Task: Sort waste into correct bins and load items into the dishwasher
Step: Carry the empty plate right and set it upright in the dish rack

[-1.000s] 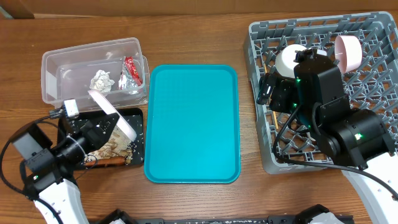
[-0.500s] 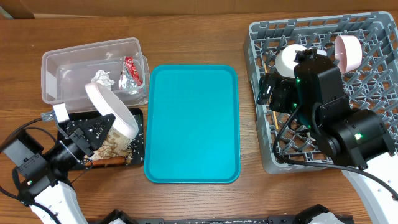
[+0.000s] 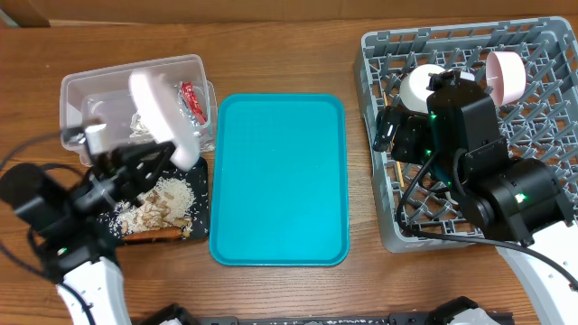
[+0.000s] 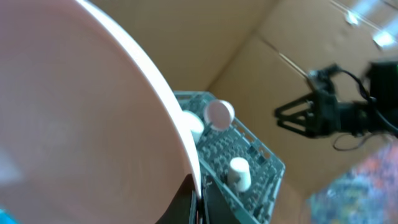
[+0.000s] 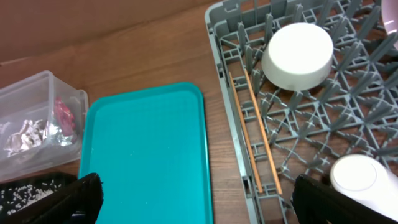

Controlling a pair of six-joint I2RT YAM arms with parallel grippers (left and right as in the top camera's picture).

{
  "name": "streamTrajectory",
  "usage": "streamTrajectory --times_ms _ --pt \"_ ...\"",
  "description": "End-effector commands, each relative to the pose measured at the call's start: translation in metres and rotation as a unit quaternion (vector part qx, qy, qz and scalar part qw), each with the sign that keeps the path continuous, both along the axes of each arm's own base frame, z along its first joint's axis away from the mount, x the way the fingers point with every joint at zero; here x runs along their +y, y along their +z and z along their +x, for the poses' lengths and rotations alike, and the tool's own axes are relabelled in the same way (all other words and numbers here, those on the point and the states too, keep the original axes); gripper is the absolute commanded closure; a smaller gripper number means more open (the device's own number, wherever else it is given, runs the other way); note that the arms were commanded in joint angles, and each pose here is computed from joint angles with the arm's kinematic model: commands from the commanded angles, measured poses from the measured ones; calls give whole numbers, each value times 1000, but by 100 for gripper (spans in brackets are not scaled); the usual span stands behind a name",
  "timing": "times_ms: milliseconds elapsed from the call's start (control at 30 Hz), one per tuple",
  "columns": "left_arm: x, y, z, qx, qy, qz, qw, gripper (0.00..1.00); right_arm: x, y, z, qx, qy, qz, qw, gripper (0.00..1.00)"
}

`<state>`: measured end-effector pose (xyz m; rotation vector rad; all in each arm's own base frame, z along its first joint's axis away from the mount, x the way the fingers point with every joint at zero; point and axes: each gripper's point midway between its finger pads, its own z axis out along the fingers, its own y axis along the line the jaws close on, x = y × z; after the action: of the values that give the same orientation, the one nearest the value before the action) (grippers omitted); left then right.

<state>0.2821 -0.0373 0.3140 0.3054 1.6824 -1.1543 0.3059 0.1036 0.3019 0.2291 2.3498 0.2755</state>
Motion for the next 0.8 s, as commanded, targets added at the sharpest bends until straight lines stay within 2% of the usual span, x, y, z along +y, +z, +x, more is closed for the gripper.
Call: streamTrajectory --times_ms 0,67,233,433,567,767 --pt "-33 24 11 50 -24 -60 997 96 -2 4 1 -7 -5 0 1000 0" --pt "-53 32 23 32 -33 -71 996 96 -2 4 1 -7 -5 0 1000 0" --pt "-99 11 63 69 -46 -110 990 96 -2 4 1 -7 -5 0 1000 0" --pt "-180 15 92 46 -141 -151 977 96 -2 4 1 -7 -5 0 1000 0" --pt "-235 8 120 71 -195 -158 965 96 -2 4 1 -7 -5 0 1000 0" --pt "-292 3 143 79 -244 -164 952 96 -2 4 1 -7 -5 0 1000 0"
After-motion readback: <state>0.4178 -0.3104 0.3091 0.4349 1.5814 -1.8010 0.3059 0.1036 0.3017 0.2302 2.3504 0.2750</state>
